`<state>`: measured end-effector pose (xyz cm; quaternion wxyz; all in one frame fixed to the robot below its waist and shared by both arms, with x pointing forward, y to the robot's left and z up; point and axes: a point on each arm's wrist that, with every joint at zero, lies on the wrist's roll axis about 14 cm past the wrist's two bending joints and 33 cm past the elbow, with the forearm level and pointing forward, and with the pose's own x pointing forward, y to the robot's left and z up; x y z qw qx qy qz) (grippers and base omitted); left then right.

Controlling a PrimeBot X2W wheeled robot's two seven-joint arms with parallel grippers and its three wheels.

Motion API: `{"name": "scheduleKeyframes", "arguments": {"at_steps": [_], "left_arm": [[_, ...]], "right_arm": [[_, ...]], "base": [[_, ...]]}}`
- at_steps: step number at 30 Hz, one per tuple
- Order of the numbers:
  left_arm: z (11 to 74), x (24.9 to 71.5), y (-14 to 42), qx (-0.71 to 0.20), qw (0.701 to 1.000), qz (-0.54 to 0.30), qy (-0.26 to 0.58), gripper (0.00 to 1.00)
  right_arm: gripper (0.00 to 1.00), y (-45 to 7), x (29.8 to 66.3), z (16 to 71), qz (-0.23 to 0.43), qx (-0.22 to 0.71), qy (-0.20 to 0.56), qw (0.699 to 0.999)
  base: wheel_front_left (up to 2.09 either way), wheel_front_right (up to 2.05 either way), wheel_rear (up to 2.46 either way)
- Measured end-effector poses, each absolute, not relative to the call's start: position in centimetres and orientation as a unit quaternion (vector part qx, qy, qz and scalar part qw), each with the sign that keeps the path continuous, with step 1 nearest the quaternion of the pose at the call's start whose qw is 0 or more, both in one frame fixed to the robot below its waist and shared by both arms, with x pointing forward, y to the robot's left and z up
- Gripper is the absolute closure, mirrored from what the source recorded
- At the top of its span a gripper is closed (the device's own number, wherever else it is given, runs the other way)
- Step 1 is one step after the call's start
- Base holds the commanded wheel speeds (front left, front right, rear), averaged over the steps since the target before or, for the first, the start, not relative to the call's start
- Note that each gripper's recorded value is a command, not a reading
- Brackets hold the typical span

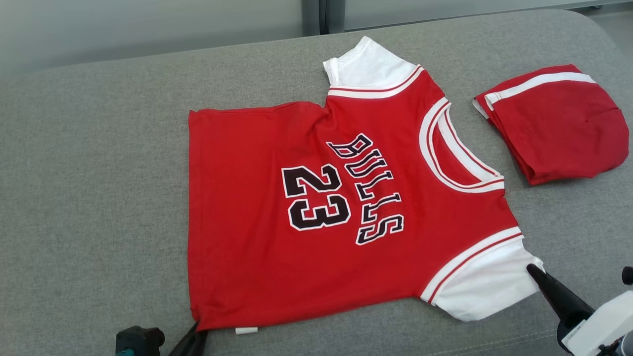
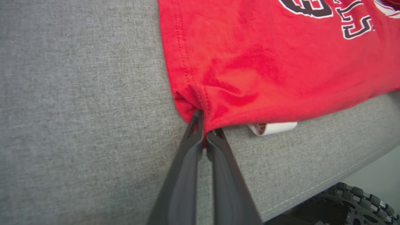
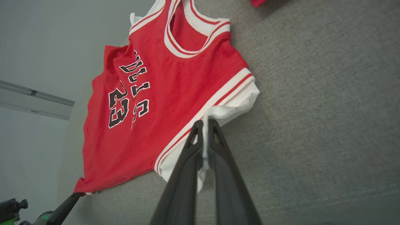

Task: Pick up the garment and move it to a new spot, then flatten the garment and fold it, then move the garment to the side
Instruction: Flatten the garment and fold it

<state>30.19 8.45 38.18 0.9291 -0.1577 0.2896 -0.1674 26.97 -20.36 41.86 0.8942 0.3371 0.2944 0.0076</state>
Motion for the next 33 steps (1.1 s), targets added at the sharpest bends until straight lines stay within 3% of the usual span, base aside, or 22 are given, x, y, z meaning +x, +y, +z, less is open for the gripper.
{"name": "scheduleKeyframes", "arguments": {"at_steps": [12, 33], "left_arm": [[40.8, 33.7, 7.9, -0.149, 0.928, -0.199, 0.278, 1.00], [41.9, 37.9, 7.4, -0.084, 0.911, -0.242, 0.324, 1.00]], "right_arm": [[1.00, -21.4, 32.7, 45.2, 0.040, 0.287, 0.237, 0.927], [1.00, -21.3, 36.7, 41.8, 0.033, 0.267, 0.296, 0.917]], "base": [[0.00, 0.00, 0.00], [0.00, 0.00, 0.00]]}}
